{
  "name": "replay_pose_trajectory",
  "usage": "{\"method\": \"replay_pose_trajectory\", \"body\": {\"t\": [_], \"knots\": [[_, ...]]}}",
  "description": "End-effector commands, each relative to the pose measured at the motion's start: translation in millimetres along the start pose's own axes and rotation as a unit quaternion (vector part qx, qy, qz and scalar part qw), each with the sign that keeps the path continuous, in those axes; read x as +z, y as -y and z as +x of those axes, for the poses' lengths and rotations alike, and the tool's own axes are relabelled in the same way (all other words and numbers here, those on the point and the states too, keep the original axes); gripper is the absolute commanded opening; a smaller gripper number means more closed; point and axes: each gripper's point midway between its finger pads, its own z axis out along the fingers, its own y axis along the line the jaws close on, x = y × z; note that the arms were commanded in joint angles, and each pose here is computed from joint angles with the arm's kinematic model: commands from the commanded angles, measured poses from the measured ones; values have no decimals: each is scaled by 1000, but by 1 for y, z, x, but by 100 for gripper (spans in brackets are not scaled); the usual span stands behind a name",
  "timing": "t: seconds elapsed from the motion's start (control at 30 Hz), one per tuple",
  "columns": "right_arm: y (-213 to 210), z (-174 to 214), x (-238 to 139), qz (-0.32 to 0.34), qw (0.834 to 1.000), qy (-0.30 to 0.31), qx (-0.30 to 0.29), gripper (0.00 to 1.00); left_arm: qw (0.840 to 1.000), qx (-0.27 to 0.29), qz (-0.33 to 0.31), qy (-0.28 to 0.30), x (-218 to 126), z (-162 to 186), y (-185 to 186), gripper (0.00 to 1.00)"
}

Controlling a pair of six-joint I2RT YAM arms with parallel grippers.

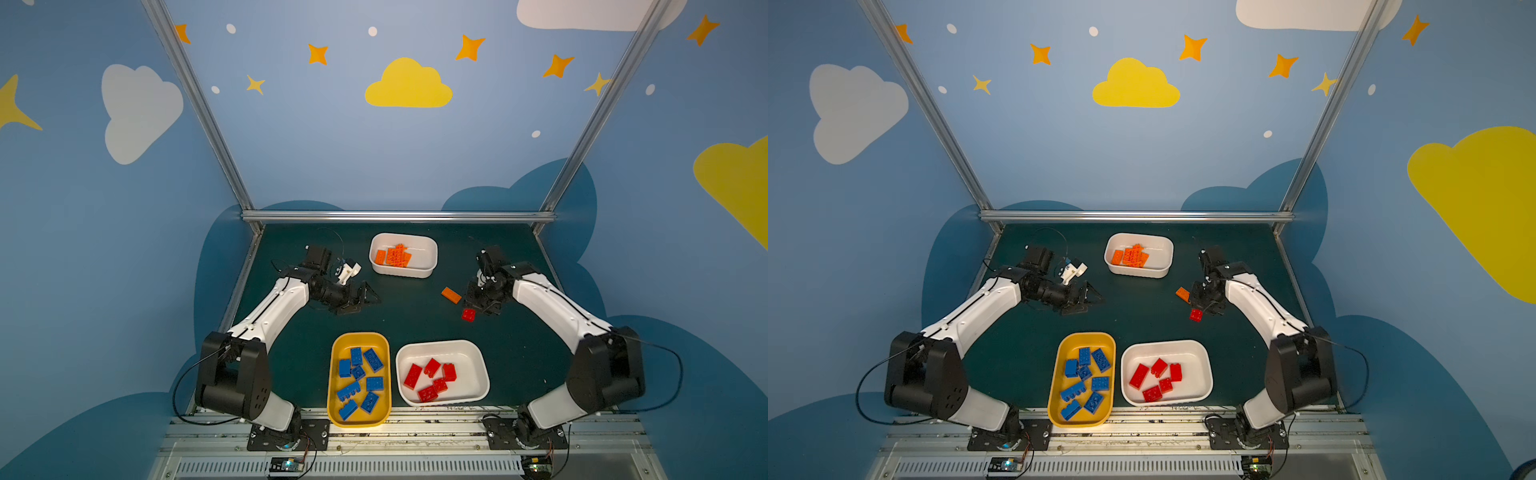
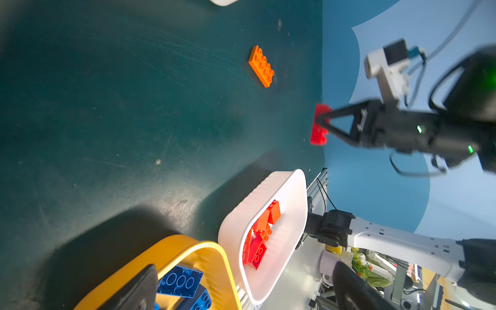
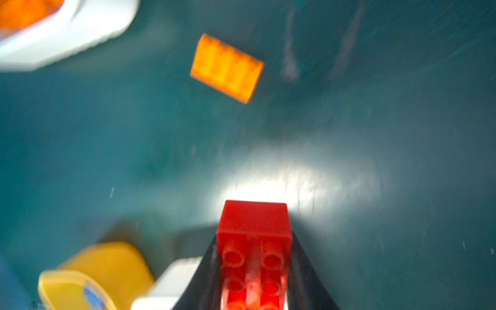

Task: Sort the legos into containers by color
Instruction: 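Carry the long red brick over the near white bin and release it, then move the right gripper to the orange brick and grasp it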

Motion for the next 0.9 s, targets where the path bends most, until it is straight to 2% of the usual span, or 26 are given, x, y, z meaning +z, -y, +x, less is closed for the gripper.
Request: {"method": "replay_pose_trajectory", "body": {"t": [0.0,0.17,0.37,0.5,0.57,0.63,0.73,0.87], "knots": [[-2,68,-14,-17,995,-78,-59,21,1000,2,24,2,-3,2,11,100],[2,126,-15,3,984,-113,-137,21,1000,-5,28,-5,2,3,11,100],[20,147,16,49,977,-129,-161,22,1000,-2,27,-11,1,1,14,100],[24,146,36,57,977,-130,-162,31,1000,2,26,-13,0,2,16,100],[20,144,37,53,976,-131,-168,43,1000,1,24,-14,-1,3,16,100],[16,138,30,50,976,-123,-175,50,1000,2,24,-14,-2,3,16,100],[8,122,9,34,977,-109,-182,55,1000,2,24,-13,-3,2,18,100],[0,82,-15,19,973,-69,-220,55,1000,4,25,-8,-4,0,19,100]]}}
